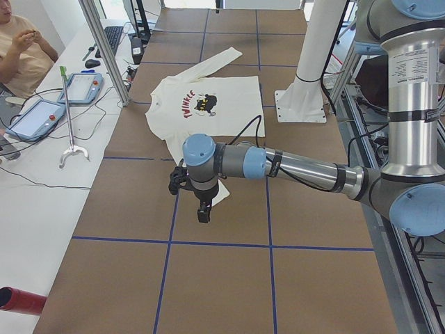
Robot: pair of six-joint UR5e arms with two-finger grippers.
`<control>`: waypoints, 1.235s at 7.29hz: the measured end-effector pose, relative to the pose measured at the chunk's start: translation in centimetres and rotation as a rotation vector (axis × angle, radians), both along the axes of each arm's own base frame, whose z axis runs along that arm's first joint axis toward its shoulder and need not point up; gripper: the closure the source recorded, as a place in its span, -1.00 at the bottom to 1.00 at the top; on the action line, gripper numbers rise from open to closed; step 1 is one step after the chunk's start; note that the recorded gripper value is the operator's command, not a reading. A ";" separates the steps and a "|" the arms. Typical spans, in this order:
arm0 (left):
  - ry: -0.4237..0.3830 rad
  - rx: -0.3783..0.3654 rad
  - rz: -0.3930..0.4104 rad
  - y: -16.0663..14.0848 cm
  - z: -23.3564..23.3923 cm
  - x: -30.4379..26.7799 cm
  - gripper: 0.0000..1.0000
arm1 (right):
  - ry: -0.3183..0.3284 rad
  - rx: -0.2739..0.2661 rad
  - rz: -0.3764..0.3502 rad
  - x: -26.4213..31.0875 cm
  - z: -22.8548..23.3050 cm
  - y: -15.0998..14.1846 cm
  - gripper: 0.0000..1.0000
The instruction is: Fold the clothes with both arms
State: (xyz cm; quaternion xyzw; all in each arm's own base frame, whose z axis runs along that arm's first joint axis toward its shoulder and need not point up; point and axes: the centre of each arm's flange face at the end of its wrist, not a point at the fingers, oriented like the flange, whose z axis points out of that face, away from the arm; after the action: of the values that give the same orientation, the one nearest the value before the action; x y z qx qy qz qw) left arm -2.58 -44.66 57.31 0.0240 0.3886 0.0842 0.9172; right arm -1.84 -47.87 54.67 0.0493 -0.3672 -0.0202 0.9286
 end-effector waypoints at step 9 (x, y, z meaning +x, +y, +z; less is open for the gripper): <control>0.018 0.182 0.031 -0.3 -3.7 0.1 -1.00 | -0.072 0.049 -0.027 -0.8 -1.4 0.7 -1.00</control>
State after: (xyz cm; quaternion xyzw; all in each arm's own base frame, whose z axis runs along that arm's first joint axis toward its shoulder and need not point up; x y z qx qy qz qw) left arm -2.50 -44.92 53.66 0.1021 0.3878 0.1331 0.9064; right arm -2.59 -47.17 53.27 0.0678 -0.4007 -0.0396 0.9129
